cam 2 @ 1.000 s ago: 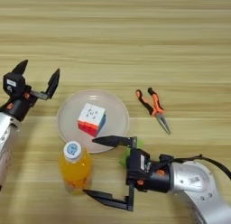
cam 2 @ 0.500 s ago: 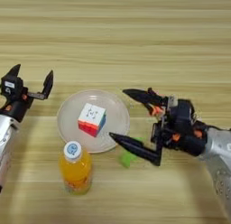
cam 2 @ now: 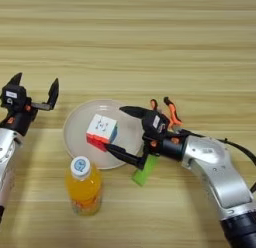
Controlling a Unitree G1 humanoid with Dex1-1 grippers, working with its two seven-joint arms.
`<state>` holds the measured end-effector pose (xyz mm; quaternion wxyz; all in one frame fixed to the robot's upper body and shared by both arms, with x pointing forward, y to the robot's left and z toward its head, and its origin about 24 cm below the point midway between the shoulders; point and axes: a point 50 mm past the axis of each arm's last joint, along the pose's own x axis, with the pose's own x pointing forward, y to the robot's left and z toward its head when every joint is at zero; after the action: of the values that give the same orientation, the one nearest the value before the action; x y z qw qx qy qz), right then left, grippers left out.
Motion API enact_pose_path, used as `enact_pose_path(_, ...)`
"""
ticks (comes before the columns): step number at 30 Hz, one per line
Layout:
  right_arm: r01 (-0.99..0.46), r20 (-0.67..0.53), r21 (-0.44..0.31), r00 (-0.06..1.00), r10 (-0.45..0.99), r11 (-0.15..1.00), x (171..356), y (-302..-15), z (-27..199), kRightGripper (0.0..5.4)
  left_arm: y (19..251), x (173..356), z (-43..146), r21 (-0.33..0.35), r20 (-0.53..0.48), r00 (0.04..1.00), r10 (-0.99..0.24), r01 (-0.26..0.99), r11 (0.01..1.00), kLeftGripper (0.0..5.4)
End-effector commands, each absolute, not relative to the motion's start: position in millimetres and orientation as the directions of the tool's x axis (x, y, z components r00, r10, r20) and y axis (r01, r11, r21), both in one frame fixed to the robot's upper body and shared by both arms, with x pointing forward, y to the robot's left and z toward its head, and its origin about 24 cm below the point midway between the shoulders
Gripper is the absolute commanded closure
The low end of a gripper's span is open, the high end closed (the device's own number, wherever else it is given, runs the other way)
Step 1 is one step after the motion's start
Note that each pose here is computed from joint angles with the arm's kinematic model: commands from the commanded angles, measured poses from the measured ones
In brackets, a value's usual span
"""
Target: Move the objects on the table
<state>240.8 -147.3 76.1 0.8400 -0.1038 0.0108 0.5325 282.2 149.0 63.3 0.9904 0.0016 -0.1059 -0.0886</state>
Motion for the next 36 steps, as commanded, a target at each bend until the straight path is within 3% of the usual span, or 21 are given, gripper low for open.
enact_pose_path(1,-0.893,-0.189,-0.187,0.441,0.878,0.408,251.7,-138.1,71.4,0.02,148.5,283.5,60.0,0.024,0.197,0.966,-0.168,0.166,0.986,0.00)
enact_pose_path(18,-0.887,-0.297,-0.195,0.460,0.837,0.418,265.1,-121.6,53.3,0.02,144.2,282.9,59.5,0.015,0.200,0.963,-0.179,0.180,0.984,0.00)
enact_pose_path(36,-0.886,-0.302,-0.204,0.462,0.834,0.417,264.0,-120.6,52.5,1.95,144.2,282.7,59.9,0.015,0.201,0.963,-0.182,0.182,0.983,0.00)
